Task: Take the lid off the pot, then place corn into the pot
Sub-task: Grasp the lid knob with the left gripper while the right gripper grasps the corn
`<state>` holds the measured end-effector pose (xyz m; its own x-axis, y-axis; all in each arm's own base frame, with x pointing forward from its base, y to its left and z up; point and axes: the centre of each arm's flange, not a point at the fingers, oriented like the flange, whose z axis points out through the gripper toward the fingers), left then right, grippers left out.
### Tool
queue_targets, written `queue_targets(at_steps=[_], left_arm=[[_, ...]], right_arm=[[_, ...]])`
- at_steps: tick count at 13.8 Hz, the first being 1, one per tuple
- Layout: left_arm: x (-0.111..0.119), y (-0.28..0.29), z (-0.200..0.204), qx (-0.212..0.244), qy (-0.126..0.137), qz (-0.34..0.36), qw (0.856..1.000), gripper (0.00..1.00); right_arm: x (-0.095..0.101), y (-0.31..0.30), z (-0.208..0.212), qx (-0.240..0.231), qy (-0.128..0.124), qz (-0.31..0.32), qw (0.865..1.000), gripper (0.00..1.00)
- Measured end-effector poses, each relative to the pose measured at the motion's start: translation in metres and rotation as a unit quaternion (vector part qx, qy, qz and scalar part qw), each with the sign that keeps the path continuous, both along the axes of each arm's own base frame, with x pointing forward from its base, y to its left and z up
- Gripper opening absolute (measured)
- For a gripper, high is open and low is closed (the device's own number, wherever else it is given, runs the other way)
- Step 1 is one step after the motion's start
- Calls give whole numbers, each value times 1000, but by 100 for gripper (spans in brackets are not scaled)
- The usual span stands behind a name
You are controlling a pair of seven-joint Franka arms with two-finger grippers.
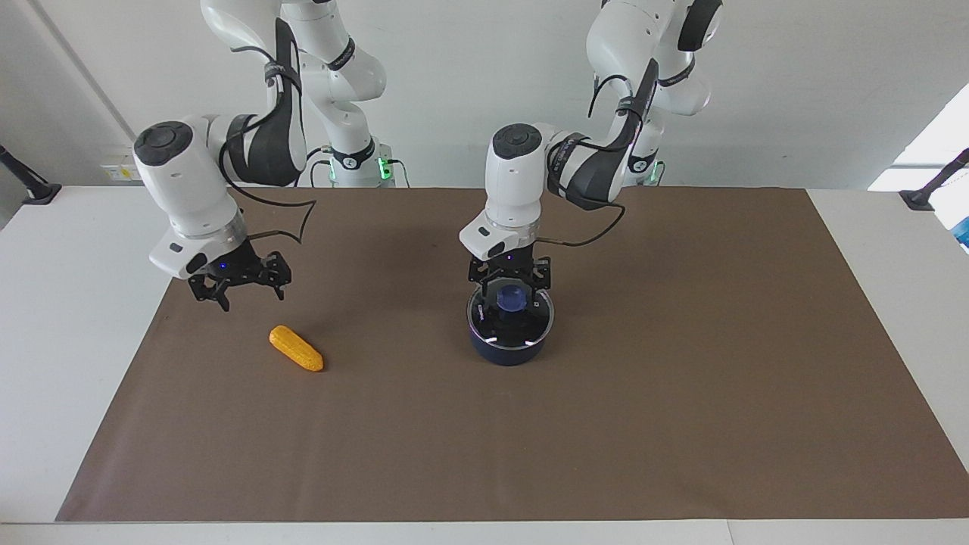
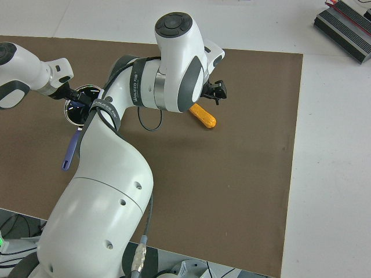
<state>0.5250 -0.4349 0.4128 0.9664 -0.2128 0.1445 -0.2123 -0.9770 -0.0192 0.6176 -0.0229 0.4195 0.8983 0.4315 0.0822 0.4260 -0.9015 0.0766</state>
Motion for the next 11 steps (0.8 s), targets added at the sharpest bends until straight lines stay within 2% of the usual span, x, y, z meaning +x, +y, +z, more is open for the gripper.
queue_targets(at_steps=[2, 3, 4, 6, 7, 8, 9, 10, 11], left_arm=[[1, 0, 0, -1, -1, 1, 1000, 96], [1, 1, 0, -1, -1, 1, 1000, 89], [1, 1, -1, -1, -1, 2, 1000, 88], [1, 2, -2, 0, 0, 2, 1000, 76], [1, 2, -2, 1, 0, 2, 1000, 76], [1, 2, -3, 1, 0, 3, 1000, 69], [1, 2, -3, 1, 1, 3, 1000, 69], [0, 2, -2, 1, 0, 2, 1000, 61], [0, 1, -3, 1, 0, 2, 1000, 61]], right_arm=[[3, 2, -24, -5, 17, 50, 999, 100], [6, 0, -37, -8, 21, 70, 997, 100], [7, -2, -51, -10, 27, 88, 996, 100], [8, -3, -77, -11, 47, 122, 991, 100], [9, -3, -87, -12, 50, 138, 989, 100], [10, -3, -96, -14, 47, 150, 987, 100], [11, -3, -103, -15, 44, 157, 986, 100], [10, -3, -110, -15, 46, 160, 986, 100], [9, -3, -114, -15, 48, 161, 986, 100]])
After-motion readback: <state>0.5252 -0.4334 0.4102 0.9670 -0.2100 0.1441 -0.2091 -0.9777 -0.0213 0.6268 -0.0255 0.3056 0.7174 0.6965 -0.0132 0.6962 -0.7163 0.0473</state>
